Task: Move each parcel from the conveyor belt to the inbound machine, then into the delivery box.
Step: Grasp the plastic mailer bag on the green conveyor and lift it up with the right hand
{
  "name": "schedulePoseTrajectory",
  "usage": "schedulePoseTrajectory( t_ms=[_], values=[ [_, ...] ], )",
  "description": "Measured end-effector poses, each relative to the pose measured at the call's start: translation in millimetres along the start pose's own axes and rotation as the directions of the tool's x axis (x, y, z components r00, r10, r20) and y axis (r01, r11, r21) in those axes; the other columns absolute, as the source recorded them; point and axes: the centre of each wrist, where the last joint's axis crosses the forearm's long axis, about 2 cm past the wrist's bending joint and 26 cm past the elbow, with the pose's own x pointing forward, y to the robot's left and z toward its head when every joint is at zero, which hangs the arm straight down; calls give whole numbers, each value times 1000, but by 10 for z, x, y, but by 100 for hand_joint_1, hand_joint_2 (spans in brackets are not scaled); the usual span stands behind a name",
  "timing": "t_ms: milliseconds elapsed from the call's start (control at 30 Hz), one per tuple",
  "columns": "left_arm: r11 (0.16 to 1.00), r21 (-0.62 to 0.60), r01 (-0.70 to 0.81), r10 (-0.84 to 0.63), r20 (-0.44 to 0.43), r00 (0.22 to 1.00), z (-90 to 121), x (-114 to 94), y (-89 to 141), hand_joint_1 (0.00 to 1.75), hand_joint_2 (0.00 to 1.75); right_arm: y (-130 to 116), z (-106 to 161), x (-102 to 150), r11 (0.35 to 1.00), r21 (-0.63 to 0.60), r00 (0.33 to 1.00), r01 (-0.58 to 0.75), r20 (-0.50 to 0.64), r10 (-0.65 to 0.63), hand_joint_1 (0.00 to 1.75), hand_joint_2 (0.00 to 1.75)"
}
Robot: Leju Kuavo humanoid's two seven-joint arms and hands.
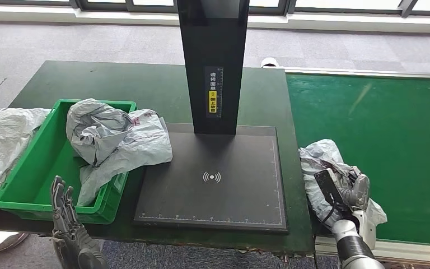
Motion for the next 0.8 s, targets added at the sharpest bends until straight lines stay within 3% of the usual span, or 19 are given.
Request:
schedulePoseTrajectory(
  t_ms=[800],
  values=[
    [1000,18,-4,4,0,1000,-17,41,-27,0,0,29,-76,163,998,-41,999,37,33,-36,175,175]
  ],
)
